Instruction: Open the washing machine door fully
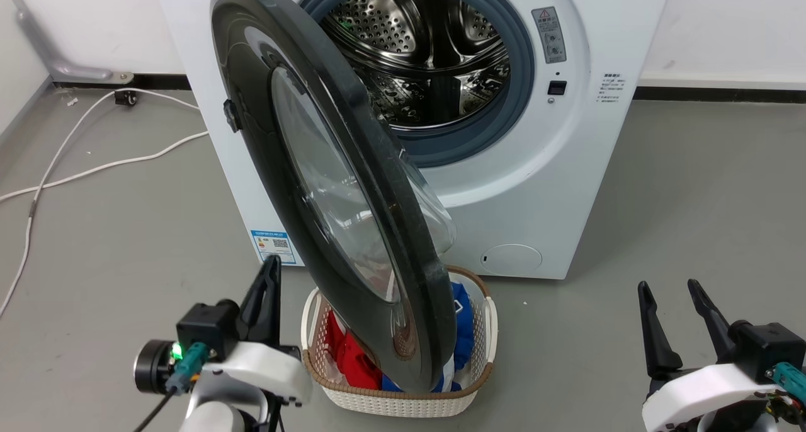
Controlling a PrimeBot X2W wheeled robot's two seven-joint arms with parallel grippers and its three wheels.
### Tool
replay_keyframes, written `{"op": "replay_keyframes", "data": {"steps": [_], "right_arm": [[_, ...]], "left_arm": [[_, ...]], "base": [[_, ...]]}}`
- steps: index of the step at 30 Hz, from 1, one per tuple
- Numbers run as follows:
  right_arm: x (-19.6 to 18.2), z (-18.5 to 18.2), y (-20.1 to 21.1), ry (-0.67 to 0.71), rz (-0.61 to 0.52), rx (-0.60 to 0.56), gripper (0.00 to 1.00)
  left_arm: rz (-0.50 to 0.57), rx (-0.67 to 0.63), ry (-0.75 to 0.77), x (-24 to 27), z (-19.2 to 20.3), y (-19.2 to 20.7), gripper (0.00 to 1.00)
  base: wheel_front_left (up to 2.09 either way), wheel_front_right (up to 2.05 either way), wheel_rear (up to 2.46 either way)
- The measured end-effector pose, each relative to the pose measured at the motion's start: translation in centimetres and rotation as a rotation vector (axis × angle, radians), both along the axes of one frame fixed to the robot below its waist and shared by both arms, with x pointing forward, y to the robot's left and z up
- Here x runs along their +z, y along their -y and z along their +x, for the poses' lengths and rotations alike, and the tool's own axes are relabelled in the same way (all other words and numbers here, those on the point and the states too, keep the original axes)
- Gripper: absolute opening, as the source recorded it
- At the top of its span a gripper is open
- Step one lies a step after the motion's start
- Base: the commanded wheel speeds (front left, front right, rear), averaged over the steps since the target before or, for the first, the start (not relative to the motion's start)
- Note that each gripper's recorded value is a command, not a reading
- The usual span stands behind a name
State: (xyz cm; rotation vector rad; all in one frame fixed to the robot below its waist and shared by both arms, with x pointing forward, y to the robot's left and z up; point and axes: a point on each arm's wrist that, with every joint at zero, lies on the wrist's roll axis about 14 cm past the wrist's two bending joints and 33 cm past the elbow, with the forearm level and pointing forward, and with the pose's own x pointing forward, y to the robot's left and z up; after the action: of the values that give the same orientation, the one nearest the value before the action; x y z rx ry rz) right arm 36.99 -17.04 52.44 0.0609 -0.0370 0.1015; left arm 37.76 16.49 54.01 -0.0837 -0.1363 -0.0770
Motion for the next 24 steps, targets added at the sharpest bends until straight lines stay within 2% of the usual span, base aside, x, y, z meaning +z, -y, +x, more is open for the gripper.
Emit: {"op": "replay_keyframes", "data": {"steps": [5,14,19,24], "right_arm": [[0.2,-0.1,0.1,0.008,0.002,-0.004,1.00],[0.6,-0.5,0.9,0.020,0.009,-0.028,1.00],[0.6,-0.8,1.2,0.022,0.013,-0.039,1.00],[0.9,-1.2,1.8,0.035,0.028,-0.055,1.00]], "left_arm": [[-0.023,0.011,0.100,3.8,0.6,-0.1,0.00],[-0.063,-0.057,0.430,14.8,-0.2,2.0,0.00],[-0.099,-0.147,0.573,20.0,-1.6,4.7,0.00],[-0.120,-0.307,0.662,23.7,-3.3,8.9,0.00]], "base": [[0.00,0.00,0.00],[0.00,0.00,0.00],[0.00,0.00,0.00],[0.00,0.00,0.00]]}}
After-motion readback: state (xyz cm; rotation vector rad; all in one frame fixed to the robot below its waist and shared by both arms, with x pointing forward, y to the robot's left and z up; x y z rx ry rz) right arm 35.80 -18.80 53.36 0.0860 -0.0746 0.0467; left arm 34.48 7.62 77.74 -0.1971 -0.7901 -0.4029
